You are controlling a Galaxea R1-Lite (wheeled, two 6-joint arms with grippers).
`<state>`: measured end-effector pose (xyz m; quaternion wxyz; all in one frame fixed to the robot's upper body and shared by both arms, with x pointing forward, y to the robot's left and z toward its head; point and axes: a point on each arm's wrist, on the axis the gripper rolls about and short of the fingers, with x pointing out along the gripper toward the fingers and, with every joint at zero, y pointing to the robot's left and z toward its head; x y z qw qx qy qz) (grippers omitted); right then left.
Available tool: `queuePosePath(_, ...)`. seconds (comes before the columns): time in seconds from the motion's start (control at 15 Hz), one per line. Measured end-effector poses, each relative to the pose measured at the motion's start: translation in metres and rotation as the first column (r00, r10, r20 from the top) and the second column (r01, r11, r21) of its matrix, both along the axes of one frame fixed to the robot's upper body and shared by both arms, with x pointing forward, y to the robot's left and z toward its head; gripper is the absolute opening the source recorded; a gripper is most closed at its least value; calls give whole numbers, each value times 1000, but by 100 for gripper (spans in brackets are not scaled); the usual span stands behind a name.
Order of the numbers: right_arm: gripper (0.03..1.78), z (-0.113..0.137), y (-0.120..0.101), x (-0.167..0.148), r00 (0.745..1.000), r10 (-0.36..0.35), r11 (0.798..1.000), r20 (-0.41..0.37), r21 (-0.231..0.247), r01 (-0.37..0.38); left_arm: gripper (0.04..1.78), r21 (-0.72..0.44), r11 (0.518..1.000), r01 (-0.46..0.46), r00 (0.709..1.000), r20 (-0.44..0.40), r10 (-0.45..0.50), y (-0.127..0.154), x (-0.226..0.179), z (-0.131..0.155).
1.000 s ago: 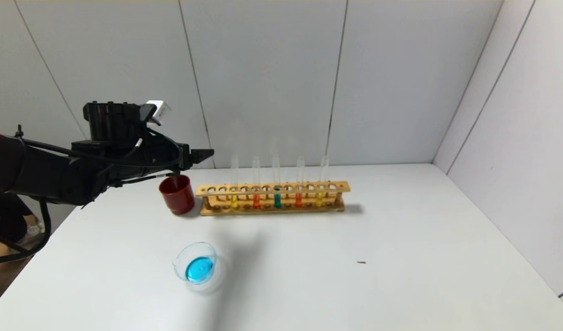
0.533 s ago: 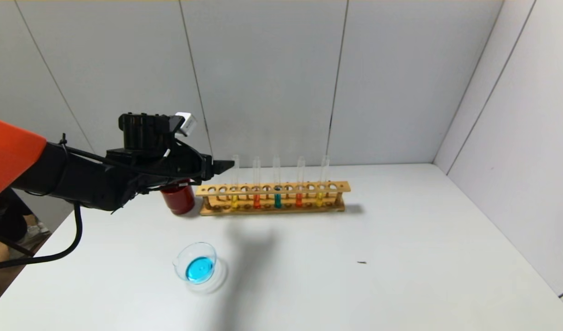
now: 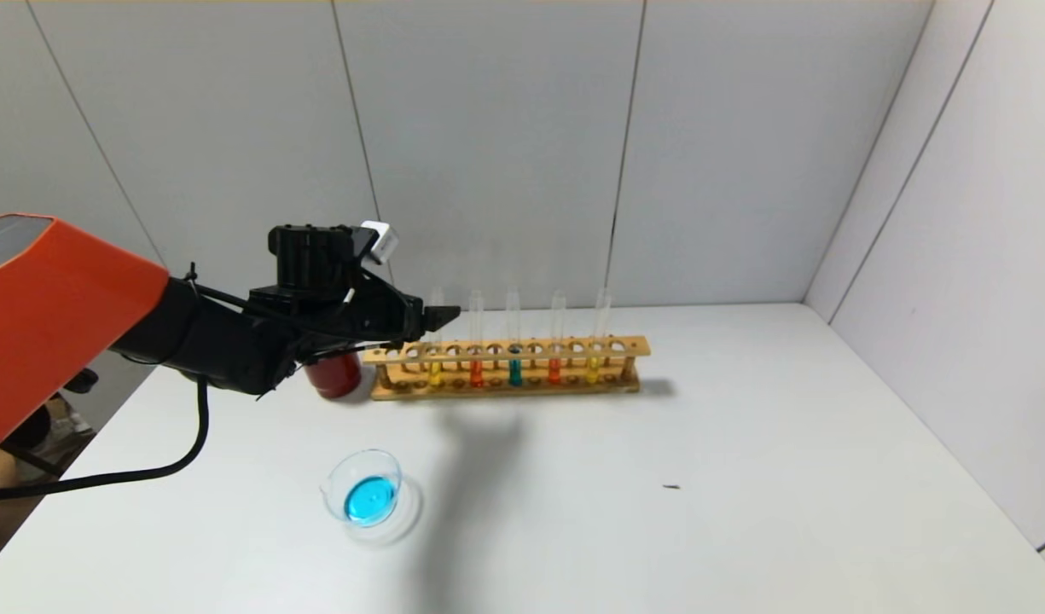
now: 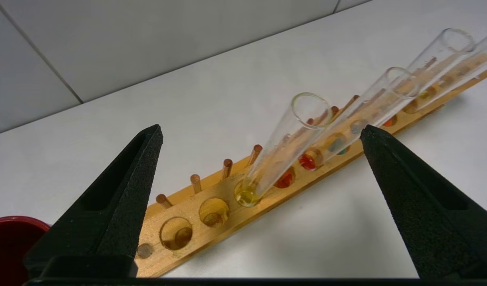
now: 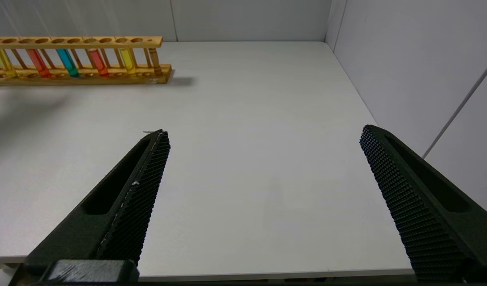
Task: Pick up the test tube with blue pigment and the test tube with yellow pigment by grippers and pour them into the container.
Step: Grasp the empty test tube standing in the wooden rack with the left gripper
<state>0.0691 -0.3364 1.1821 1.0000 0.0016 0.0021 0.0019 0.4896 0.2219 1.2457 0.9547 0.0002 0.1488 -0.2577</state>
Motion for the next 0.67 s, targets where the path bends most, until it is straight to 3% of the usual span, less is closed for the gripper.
queuePosePath(0.2,175,0,0,0,1000,0,1000,0,0,0,171,23,1000,7,1000,-3,-7,-2,7,-8)
queuePosePath(0.33,175,0,0,0,1000,0,1000,0,0,0,157,30,1000,7,1000,-3,-7,-3,12,-13)
queuePosePath(0.47,175,0,0,0,1000,0,1000,0,0,0,132,36,999,10,1000,-5,-10,-5,15,-17)
queuePosePath(0.67,175,0,0,0,1000,0,1000,0,0,0,77,37,999,17,1000,-8,-17,-8,17,-20)
